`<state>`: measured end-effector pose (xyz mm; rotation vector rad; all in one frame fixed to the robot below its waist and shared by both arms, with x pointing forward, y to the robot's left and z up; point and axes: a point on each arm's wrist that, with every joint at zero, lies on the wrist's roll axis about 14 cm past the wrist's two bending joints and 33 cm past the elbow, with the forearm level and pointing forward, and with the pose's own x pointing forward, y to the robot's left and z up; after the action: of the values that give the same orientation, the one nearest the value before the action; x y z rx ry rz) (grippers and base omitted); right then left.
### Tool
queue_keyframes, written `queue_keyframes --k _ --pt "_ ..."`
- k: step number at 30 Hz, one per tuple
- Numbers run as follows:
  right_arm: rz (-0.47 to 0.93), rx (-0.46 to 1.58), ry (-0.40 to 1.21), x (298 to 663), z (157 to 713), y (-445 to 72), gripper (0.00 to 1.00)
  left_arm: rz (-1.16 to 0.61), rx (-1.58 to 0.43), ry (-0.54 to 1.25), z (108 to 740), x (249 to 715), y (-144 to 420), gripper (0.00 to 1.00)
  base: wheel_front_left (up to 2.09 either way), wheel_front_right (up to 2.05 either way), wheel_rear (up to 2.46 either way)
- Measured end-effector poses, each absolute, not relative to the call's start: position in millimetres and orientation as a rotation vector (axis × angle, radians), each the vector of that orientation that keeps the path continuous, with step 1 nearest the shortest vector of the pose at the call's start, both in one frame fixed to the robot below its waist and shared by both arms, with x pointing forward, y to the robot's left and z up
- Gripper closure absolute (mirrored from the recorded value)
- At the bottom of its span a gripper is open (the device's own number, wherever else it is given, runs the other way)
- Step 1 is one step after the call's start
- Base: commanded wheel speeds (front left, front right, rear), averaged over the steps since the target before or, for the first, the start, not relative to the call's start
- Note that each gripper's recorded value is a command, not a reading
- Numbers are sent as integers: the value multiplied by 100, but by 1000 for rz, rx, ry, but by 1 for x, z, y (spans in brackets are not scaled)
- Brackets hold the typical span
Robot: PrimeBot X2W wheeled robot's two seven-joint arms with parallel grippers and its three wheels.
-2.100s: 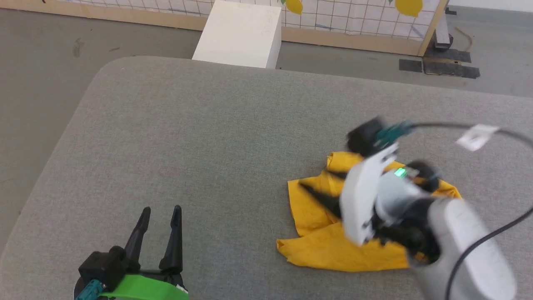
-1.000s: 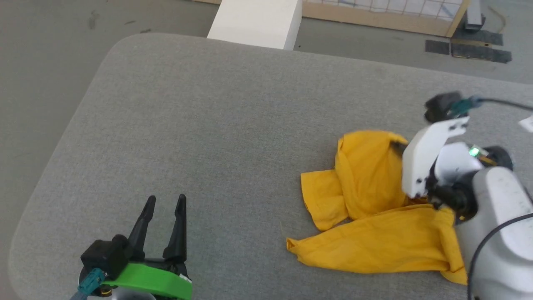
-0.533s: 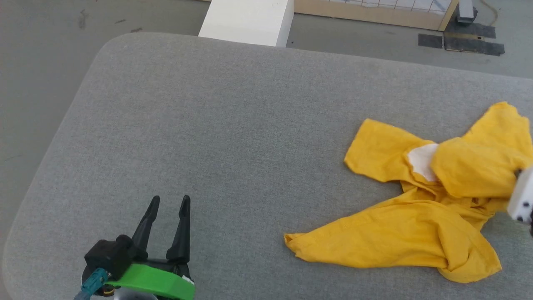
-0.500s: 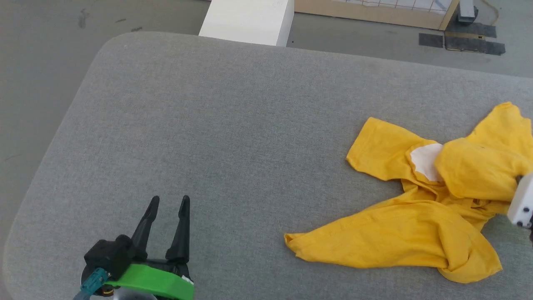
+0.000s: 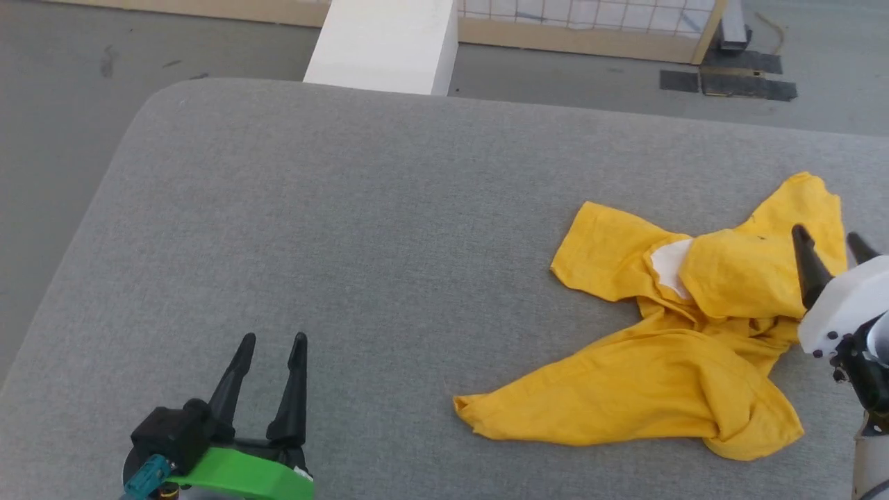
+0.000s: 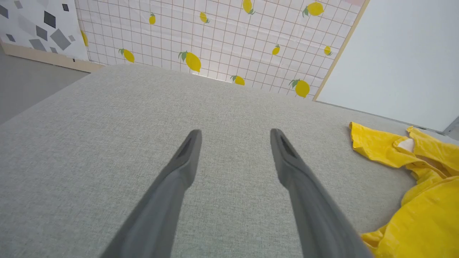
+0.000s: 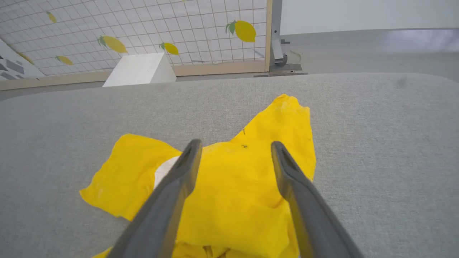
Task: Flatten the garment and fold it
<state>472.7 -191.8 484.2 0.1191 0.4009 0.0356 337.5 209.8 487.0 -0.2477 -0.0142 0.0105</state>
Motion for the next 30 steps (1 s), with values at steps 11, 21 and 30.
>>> queue_keyframes --k 11,21,30 --pt "22 74 160 417 517 -200 0 -32 -202 -131 523 349 200 0 0 0 0" --pt "-1 123 78 370 483 -204 0 -61 -185 -157 531 353 188 0 0 0 0" --pt "0 147 102 352 456 -198 0 -128 -163 -119 521 360 172 0 0 0 0"
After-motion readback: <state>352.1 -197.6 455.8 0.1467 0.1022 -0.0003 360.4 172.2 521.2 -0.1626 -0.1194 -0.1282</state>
